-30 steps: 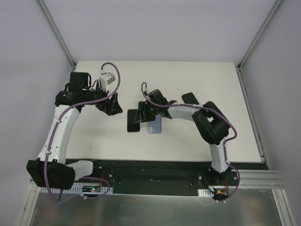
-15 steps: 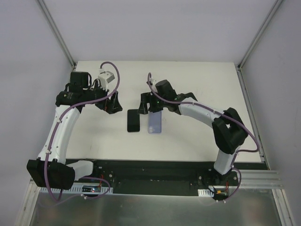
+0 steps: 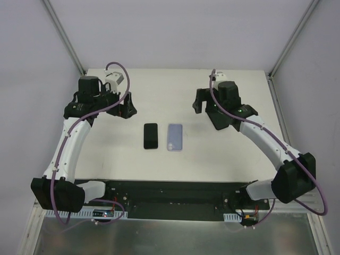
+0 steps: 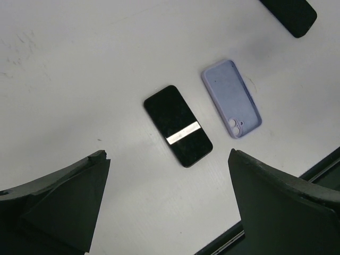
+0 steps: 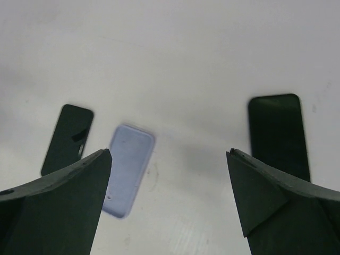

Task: Take the phone out of the phone case
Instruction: Place the phone at the center of the board.

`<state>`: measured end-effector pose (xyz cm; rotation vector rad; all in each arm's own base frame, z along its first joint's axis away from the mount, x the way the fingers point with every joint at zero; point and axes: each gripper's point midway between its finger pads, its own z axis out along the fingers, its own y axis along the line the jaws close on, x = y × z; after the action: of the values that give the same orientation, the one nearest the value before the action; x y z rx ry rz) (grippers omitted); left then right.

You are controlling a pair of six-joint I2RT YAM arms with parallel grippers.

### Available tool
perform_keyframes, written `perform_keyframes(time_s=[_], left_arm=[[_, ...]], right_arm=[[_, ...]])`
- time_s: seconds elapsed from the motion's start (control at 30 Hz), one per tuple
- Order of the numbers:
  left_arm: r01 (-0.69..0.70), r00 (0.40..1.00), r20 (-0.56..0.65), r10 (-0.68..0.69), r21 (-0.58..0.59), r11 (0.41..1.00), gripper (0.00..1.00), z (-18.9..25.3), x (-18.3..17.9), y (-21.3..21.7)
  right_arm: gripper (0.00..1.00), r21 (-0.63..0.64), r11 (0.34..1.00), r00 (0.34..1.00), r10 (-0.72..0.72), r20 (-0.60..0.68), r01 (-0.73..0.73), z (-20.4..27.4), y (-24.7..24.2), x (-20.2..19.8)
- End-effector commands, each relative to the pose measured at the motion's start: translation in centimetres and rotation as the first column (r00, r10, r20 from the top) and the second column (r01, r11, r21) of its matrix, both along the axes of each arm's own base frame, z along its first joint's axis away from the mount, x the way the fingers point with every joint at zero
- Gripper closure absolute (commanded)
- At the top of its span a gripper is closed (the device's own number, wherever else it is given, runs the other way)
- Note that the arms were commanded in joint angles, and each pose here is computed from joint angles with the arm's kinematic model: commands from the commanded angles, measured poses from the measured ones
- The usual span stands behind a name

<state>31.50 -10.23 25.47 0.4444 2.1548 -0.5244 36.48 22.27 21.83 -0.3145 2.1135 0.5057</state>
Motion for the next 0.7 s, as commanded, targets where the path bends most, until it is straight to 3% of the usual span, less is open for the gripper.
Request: perform_keyframes(time_s=[0.0, 0.3, 0.67], left_arm=[[-0.058, 0.998, 0.015, 0.058, -0.039, 0.998, 0.01, 0.3, 1.7, 0.0], [-0.079, 0.997, -0.003, 0.079, -0.023, 0.997, 0.01, -1.4, 2.0, 0.3], [-0.047, 0.999, -0.003, 0.047, 0.024, 0.999, 0.01, -3.0, 0.9, 0.7]], right_arm=[[0.01, -0.104, 0.973, 0.979, -0.2, 0.045, 0.204, -0.5, -6.9, -0.1], [0.01, -0.179, 0.916, 0.919, -0.38, -0.107, 0.359, -5.3, -14.2, 0.2], [0.01, -0.293, 0.907, 0.877, -0.384, -0.288, 0.301, -10.5, -16.4, 3.2]])
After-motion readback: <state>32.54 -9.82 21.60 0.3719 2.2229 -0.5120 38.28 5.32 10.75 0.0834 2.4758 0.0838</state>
